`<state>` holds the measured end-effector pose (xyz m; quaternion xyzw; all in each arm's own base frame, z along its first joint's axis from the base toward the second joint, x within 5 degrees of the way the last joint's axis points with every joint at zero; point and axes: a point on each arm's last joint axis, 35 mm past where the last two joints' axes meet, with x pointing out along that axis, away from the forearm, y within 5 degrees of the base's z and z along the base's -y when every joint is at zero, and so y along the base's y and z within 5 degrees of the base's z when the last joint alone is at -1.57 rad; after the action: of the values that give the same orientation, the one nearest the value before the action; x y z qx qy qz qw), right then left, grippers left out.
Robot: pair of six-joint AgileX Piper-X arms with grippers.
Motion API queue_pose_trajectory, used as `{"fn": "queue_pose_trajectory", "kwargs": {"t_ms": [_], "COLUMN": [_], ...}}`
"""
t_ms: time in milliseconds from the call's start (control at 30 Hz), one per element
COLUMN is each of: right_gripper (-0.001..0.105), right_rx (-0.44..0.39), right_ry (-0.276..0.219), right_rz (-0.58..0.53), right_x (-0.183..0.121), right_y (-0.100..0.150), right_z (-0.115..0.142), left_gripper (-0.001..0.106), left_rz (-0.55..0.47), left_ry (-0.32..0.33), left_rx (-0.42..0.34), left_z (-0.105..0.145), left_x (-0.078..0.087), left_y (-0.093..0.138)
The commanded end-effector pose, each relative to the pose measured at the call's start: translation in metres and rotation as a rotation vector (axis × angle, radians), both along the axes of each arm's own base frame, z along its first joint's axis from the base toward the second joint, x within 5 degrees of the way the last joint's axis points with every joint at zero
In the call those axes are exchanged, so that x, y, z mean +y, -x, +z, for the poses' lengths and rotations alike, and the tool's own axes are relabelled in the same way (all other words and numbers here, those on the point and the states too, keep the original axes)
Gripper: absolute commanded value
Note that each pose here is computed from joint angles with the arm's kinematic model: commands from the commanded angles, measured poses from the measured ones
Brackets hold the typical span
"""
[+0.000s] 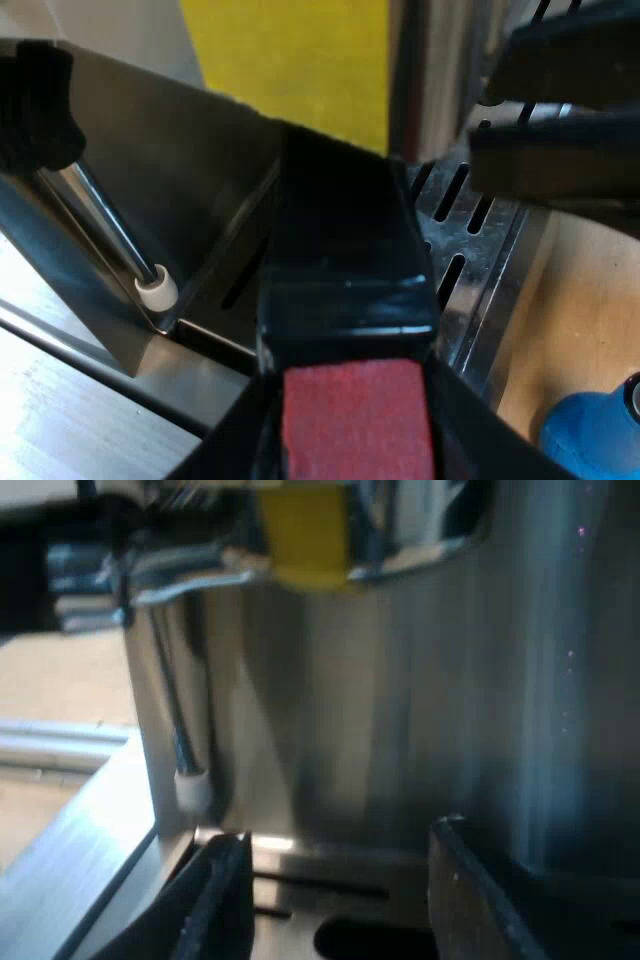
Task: Put the handle in the coffee machine
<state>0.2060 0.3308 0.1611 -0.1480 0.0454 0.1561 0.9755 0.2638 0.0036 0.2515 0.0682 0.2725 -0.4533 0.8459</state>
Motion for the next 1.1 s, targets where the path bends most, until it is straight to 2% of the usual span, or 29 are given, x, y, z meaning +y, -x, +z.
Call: {"fn": "queue_pose_trajectory", "kwargs": {"t_ms": [33,67,200,333,467,500,700,800,933,1100], "right_gripper": [0.043,0.043,0.043,0.043,0.043,0.043,0.043,0.043,0.043,0.043], "right_rx": [-0.029,-0.035,-0.069,-0.096,-0.126,-0.138,-0.146,-0.162,-0.182,-0.209], "right_ry": [0.006,0.023,0.004,0.025,0.005,-0.017,-0.014,-0.031,0.002,-0.019], "right_rz": [-0.037,-0.055,-0.064,-0.092,-0.131,-0.161,-0.158,-0.172,-0.170,-0.128], "right_x": [0.002,0.003,0.010,0.016,0.020,0.018,0.015,0.011,0.010,0.013], "right_y": [-0.003,-0.004,-0.008,-0.016,-0.025,-0.031,-0.040,-0.046,-0.047,-0.047], "right_z": [0.002,0.001,-0.003,-0.007,-0.008,-0.010,-0.016,-0.018,-0.021,-0.023], "left_gripper": [0.000,0.000,0.000,0.000,0.000,0.000,0.000,0.000,0.000,0.000], "left_rz": [-0.078,-0.078,-0.078,-0.078,-0.078,-0.078,-0.078,-0.078,-0.078,-0.078], "left_ry": [0.104,0.104,0.104,0.104,0.104,0.104,0.104,0.104,0.104,0.104], "left_rx": [-0.134,-0.134,-0.134,-0.134,-0.134,-0.134,-0.134,-0.134,-0.134,-0.134], "left_z": [0.029,0.029,0.029,0.029,0.029,0.029,0.029,0.029,0.029,0.029], "left_x": [-0.003,-0.003,-0.003,-0.003,-0.003,-0.003,-0.003,-0.003,-0.003,-0.003], "left_y": [-0.003,-0.003,-0.003,-0.003,-0.003,-0.003,-0.003,-0.003,-0.003,-0.003]}}
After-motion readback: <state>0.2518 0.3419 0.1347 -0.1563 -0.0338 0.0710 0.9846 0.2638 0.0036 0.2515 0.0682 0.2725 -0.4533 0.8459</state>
